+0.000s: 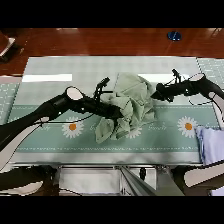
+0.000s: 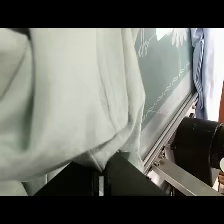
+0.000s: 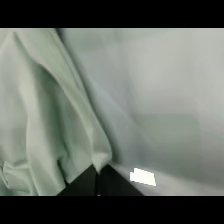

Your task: Fold the shirts.

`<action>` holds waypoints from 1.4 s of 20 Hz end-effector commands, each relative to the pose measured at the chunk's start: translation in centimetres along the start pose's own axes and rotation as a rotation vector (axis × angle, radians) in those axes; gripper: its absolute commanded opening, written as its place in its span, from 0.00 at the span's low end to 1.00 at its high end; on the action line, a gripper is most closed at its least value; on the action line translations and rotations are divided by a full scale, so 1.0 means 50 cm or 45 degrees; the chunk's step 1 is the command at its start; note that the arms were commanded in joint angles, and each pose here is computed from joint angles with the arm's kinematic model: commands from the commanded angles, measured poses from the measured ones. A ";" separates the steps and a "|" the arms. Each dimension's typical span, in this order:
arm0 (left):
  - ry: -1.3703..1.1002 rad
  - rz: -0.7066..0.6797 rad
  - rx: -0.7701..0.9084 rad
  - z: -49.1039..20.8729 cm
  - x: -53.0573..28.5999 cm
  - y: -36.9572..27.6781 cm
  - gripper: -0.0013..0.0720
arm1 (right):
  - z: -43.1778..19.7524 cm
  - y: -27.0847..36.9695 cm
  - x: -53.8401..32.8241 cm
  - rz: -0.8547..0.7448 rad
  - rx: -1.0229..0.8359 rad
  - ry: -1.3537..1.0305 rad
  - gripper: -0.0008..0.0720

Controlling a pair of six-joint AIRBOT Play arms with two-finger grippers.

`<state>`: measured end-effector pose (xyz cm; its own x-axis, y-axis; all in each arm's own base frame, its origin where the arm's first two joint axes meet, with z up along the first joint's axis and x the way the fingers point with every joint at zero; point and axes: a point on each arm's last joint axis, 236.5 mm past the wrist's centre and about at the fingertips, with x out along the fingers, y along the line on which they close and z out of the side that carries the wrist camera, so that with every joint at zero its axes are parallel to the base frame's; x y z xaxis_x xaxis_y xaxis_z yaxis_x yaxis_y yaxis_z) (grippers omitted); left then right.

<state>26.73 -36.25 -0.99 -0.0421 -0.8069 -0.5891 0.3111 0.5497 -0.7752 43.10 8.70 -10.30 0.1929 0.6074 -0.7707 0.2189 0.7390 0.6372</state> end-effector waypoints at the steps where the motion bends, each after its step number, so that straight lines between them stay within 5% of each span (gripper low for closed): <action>1: -0.073 -0.007 0.013 0.040 -0.034 -0.007 0.05 | -0.002 0.066 -0.021 0.129 -0.147 0.082 0.04; 8: -0.797 -0.044 0.372 0.300 -0.475 -0.227 0.05 | 0.091 0.442 -0.471 0.164 -0.781 -0.631 0.04; 12: -1.210 0.016 0.652 0.275 -0.765 -0.404 0.05 | -0.045 0.595 -0.792 -0.025 -1.092 -1.137 0.04; 17: -1.565 0.316 0.866 0.124 -0.973 -0.504 0.05 | -0.281 0.576 -1.015 -0.360 -1.128 -1.512 0.04; 22: -1.488 0.743 0.888 -0.021 -0.967 -0.478 0.05 | -0.433 0.538 -1.033 -0.400 -1.080 -1.510 0.04; 28: -1.273 0.694 0.664 -0.079 -0.855 -0.363 0.05 | -0.468 0.486 -0.877 -0.295 -1.055 -1.130 0.04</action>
<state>19.52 -10.96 42.29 0.8944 -0.4420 -0.0687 0.4348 0.8951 -0.0987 18.23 5.08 42.61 0.9425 0.1898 -0.2750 -0.2051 0.9784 -0.0275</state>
